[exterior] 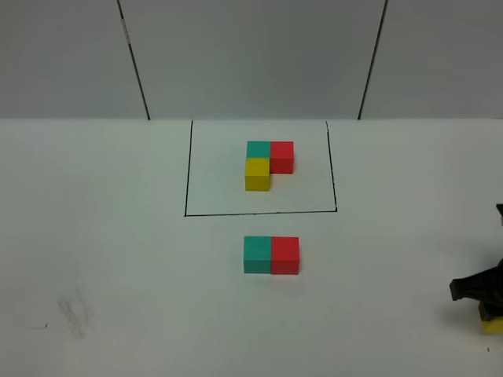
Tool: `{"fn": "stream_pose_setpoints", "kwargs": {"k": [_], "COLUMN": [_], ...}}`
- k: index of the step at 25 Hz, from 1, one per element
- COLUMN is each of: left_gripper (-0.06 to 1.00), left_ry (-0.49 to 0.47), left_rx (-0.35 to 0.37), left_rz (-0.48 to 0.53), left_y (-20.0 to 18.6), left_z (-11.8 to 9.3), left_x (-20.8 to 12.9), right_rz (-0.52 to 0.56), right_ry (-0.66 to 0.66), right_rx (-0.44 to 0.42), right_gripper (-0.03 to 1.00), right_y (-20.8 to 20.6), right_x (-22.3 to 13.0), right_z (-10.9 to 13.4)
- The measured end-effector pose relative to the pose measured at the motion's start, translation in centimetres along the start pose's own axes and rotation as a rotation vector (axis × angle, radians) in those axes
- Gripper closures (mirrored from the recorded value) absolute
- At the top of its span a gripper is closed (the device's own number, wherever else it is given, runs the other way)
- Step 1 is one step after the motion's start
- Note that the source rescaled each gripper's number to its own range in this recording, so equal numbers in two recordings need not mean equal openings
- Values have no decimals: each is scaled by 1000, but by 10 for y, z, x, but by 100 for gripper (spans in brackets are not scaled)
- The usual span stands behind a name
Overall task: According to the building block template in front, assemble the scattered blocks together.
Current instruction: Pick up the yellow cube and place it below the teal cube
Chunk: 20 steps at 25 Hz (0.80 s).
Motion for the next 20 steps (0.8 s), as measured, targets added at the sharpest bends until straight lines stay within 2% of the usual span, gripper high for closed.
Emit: {"fn": "stream_pose_setpoints", "kwargs": {"k": [4,8,10,14,20], "left_gripper": [58,58,58,58,58], "left_ry": [-1,-1,-1,-1,-1], "left_rx": [0,0,0,0,0], "left_rz": [0,0,0,0,0], "left_y": [0,0,0,0,0], "left_z": [0,0,0,0,0], "left_x": [0,0,0,0,0], "right_rz": [-116,-182,-197,-197,-70], "right_ry": [54,24,13,20,132], "right_rx": [77,180,199,173,110], "right_gripper": [73,73,73,73,73], "right_y": [-43,-74,-82,-91,-84], "right_x": [21,30,32,30,26], "right_z": [18,66,87,120,167]}}
Point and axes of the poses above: a point on each arm's last joint axis where the gripper is mounted, y pointing out along that axis toward the gripper, z along the wrist's bending axis when the last joint is at zero, x = y × z, the point moved 8 cm from there along y, pointing out along that axis toward the gripper, and after that the axes turned 5 degrees about -y, right-handed, at the moved point
